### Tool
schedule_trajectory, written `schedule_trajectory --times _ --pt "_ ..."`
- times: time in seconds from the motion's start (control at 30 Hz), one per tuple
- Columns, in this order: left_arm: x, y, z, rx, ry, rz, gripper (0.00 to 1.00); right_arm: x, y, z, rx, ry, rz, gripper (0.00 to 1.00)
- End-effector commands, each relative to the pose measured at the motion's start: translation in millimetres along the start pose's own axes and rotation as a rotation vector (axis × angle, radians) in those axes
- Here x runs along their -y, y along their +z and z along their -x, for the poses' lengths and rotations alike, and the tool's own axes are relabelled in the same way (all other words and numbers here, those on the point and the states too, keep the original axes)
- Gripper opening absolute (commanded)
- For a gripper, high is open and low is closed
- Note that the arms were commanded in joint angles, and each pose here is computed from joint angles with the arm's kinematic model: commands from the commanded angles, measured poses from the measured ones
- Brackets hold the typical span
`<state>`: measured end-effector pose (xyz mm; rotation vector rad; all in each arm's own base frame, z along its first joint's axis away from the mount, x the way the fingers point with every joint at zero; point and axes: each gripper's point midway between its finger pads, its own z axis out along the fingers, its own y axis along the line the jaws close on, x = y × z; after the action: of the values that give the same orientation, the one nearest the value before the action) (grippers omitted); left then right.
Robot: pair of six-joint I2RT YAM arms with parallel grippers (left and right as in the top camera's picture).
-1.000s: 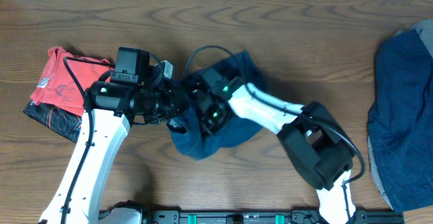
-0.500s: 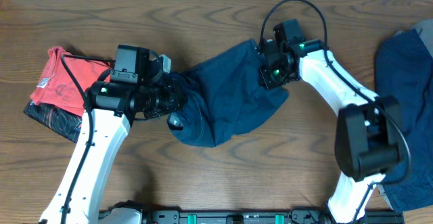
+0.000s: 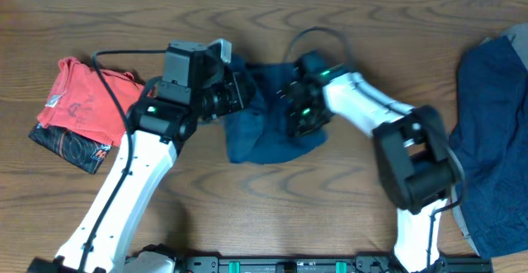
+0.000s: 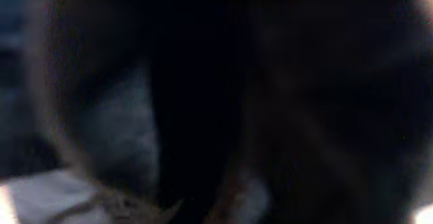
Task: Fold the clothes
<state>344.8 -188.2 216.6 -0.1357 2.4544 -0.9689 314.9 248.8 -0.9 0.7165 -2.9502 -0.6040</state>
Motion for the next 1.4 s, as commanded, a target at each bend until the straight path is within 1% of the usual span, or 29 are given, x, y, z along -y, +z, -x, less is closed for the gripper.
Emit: schedule_trajectory --times 0.0,0.07,0.17,0.3,0.4,0.43,0.47,0.6,0.7,0.77,0.87,0.97,1.0,1.03,1.07,1.1,1.13,1.17,1.2,1.27,1.37 --pt "0 17 5 0.002 -0.057 0.017 0.06 -34 38 -31 -0.128 0.048 0.021 0.19" --pt "-5 31 -3 -0.037 -0.062 0.032 0.06 -42 43 -33 -0.133 0.05 -0.01 0.21" --pt "-13 53 -19 -0.107 -0.07 0.059 0.06 -35 44 -34 -0.126 0.078 -0.079 0.27" --pt "-16 73 -35 -0.162 -0.065 0.074 0.06 -16 29 -31 -0.11 0.124 -0.115 0.3" --pt "-15 81 -38 -0.171 -0.055 0.07 0.07 12 -3 -25 -0.068 0.189 -0.176 0.32" --pt "-12 82 -38 -0.168 -0.049 0.063 0.06 28 -26 -20 -0.031 0.228 -0.205 0.33" --pt "-11 82 -38 -0.167 -0.045 0.059 0.06 33 -34 -19 -0.018 0.24 -0.211 0.33" --pt "5 87 -36 -0.145 -0.005 0.017 0.06 59 -100 -8 0.129 0.293 -0.203 0.34" --pt "18 92 -34 -0.114 0.033 -0.013 0.07 72 -135 -9 0.211 0.334 -0.204 0.33" --pt "20 97 -34 -0.098 0.052 -0.003 0.07 79 -154 -10 0.257 0.349 -0.209 0.32" --pt "26 106 -46 -0.122 0.07 -0.006 0.07 84 -172 -12 0.302 0.344 -0.216 0.32" --pt "35 119 -60 -0.148 0.099 -0.025 0.07 84 -179 -11 0.323 0.34 -0.218 0.32" --pt "39 125 -65 -0.153 0.114 -0.038 0.1 83 -179 -11 0.326 0.339 -0.218 0.32" --pt "44 129 -69 -0.156 0.127 -0.052 0.17 83 -179 -10 0.328 0.339 -0.218 0.32" --pt "50 134 -75 -0.168 0.146 -0.074 0.3 84 -179 -10 0.33 0.339 -0.218 0.32" --pt "59 137 -83 -0.19 0.184 -0.112 0.41 85 -180 -9 0.335 0.343 -0.222 0.32" --pt "67 138 -92 -0.217 0.229 -0.154 0.48 86 -181 -8 0.341 0.349 -0.227 0.32" --pt "75 136 -101 -0.251 0.287 -0.202 0.53 86 -181 -7 0.347 0.348 -0.228 0.32" --pt "80 133 -111 -0.288 0.346 -0.248 0.57 87 -182 -5 0.354 0.349 -0.229 0.32" --pt "80 127 -116 -0.322 0.385 -0.278 0.59 89 -184 -3 0.367 0.355 -0.228 0.32" --pt "62 118 -94 -0.283 0.368 -0.228 0.59 86 -185 3 0.387 0.342 -0.207 0.31"
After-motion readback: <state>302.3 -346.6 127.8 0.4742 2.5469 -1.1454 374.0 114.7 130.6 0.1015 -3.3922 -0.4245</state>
